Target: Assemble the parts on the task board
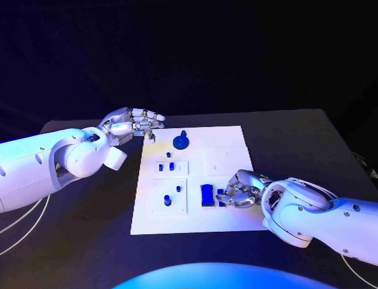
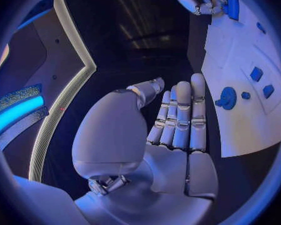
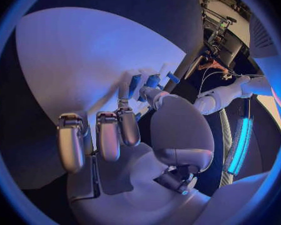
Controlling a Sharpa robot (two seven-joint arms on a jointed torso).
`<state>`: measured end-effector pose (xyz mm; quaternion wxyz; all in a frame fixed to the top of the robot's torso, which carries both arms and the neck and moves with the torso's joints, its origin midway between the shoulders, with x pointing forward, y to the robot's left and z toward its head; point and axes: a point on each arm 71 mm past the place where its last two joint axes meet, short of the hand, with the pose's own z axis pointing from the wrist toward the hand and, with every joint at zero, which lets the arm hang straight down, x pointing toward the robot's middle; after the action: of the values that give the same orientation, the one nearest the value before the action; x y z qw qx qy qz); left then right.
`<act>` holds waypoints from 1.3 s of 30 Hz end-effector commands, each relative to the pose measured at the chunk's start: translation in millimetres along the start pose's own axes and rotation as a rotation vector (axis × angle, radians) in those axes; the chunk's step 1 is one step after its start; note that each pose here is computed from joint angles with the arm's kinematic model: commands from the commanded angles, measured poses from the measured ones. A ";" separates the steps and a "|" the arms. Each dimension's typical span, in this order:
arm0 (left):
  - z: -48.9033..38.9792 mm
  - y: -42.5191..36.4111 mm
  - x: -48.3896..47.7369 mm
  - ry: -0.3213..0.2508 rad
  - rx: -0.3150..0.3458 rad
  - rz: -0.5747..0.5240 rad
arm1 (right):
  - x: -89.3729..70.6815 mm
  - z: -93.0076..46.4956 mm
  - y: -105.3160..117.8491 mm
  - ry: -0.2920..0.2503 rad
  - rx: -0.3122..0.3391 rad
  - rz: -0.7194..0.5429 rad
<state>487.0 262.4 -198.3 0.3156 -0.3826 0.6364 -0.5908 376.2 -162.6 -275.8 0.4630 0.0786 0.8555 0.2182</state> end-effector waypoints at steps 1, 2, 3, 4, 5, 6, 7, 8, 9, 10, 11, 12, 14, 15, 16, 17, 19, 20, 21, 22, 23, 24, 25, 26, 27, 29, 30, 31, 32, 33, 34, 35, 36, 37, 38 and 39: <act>0.5 -0.9 1.8 0.017 0.006 -0.003 | 1.1 -0.2 2.0 0.004 -0.017 -0.013; 0.5 -0.9 1.8 0.017 0.006 -0.003 | 1.1 -0.3 1.9 0.005 -0.017 -0.014; 0.5 -0.9 1.8 0.017 0.006 -0.003 | 1.2 -0.4 1.6 0.007 -0.017 -0.015; 0.5 -0.9 1.7 0.017 0.006 -0.003 | 1.2 -0.5 1.3 0.010 -0.016 -0.016; 0.4 -0.9 1.7 0.017 0.006 -0.003 | 1.3 -0.6 1.0 0.012 -0.015 -0.017; 0.4 -0.9 1.6 0.016 0.006 -0.003 | 1.3 -0.7 0.7 0.013 -0.015 -0.018; 0.3 -0.9 1.5 0.016 0.006 -0.003 | 1.2 -0.9 0.3 0.015 -0.014 -0.018; 0.3 -0.9 1.4 0.016 0.006 -0.003 | 1.2 -1.0 0.0 0.015 -0.014 -0.019; 0.3 -0.9 1.3 0.015 0.006 -0.003 | 1.1 -1.2 -0.3 0.016 -0.014 -0.019; 0.2 -0.9 1.2 0.015 0.006 -0.003 | 1.0 -1.5 -0.7 0.017 -0.014 -0.019; 0.2 -0.9 1.2 0.015 0.006 -0.003 | 0.8 -1.8 -1.2 0.017 -0.014 -0.019; 0.1 -0.9 1.1 0.015 0.006 -0.003 | 0.7 -2.1 -1.6 0.018 -0.015 -0.019; 0.1 -0.9 1.1 0.015 0.006 -0.003 | 0.5 -2.6 -2.5 0.020 -0.017 -0.021; 0.1 -0.9 1.1 0.015 0.006 -0.003 | 0.3 -2.8 -3.0 0.020 -0.018 -0.021; 0.1 -0.9 1.1 0.015 0.006 -0.003 | 0.2 -2.9 -3.2 0.021 -0.018 -0.022; 0.1 -0.9 1.0 0.015 0.006 -0.003 | 0.0 -3.1 -3.7 0.021 -0.019 -0.023; 0.0 -0.9 0.9 0.014 0.006 -0.003 | -0.5 -3.3 -4.9 0.020 -0.020 -0.026; 0.0 -0.9 0.9 0.014 0.006 -0.003 | -1.0 -3.3 -5.6 0.018 -0.021 -0.026; 0.0 -0.9 0.9 0.014 0.006 -0.003 | -1.6 -3.3 -6.4 0.013 -0.021 -0.026; 0.0 -1.0 0.9 0.014 0.007 -0.003 | -3.0 -3.5 -7.6 0.002 -0.025 -0.022; 0.0 -1.0 0.9 0.014 0.007 -0.003 | -4.0 -3.7 -8.1 -0.007 -0.029 -0.017; 0.0 -1.0 1.0 0.014 0.008 -0.003 | -5.8 -4.3 -8.7 -0.022 -0.036 -0.007; 0.0 -1.1 1.0 0.014 0.008 -0.003 | -6.9 -4.6 -8.9 -0.030 -0.042 0.000; 0.1 -1.1 1.0 0.014 0.009 -0.003 | -9.3 -5.3 -9.1 -0.047 -0.054 0.016; 0.1 -1.1 0.9 0.014 0.010 -0.003 | -12.2 -6.1 -9.0 -0.066 -0.069 0.038; 0.2 -1.2 0.2 0.009 0.013 -0.004 | -19.9 -7.7 -8.4 -0.112 -0.107 0.092; 0.2 -1.2 -0.3 0.006 0.015 -0.005 | -24.6 -8.3 -7.9 -0.135 -0.132 0.123; 0.3 -1.1 -1.0 0.002 0.018 -0.006 | -29.7 -8.8 -7.6 -0.158 -0.158 0.157; 0.4 -1.1 -1.8 -0.004 0.022 -0.006 | -35.2 -8.7 -7.6 -0.180 -0.183 0.192; 0.6 -1.1 -2.5 -0.011 0.025 -0.007 | -40.0 -8.0 -8.0 -0.195 -0.202 0.221; 0.9 -1.1 -3.5 -0.021 0.031 -0.008 | -46.4 -6.4 -9.0 -0.212 -0.225 0.257; 1.2 -1.1 -4.2 -0.030 0.036 -0.009 | -51.7 -4.7 -10.2 -0.226 -0.241 0.286; 1.6 -1.1 -5.2 -0.042 0.044 -0.011 | -58.4 -1.9 -12.1 -0.242 -0.257 0.323; 2.1 -1.0 -5.8 -0.052 0.051 -0.014 | -63.6 0.8 -14.0 -0.253 -0.268 0.351; 2.8 -0.8 -6.7 -0.067 0.060 -0.018 | -70.0 4.7 -16.8 -0.263 -0.279 0.385; 3.6 -0.6 -7.7 -0.083 0.070 -0.022 | -76.3 9.3 -19.8 -0.272 -0.287 0.419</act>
<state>491.3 265.7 -202.1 0.3279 -0.3907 0.6271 -0.5888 421.7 -202.7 -239.9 0.5304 0.1645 0.7622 0.3326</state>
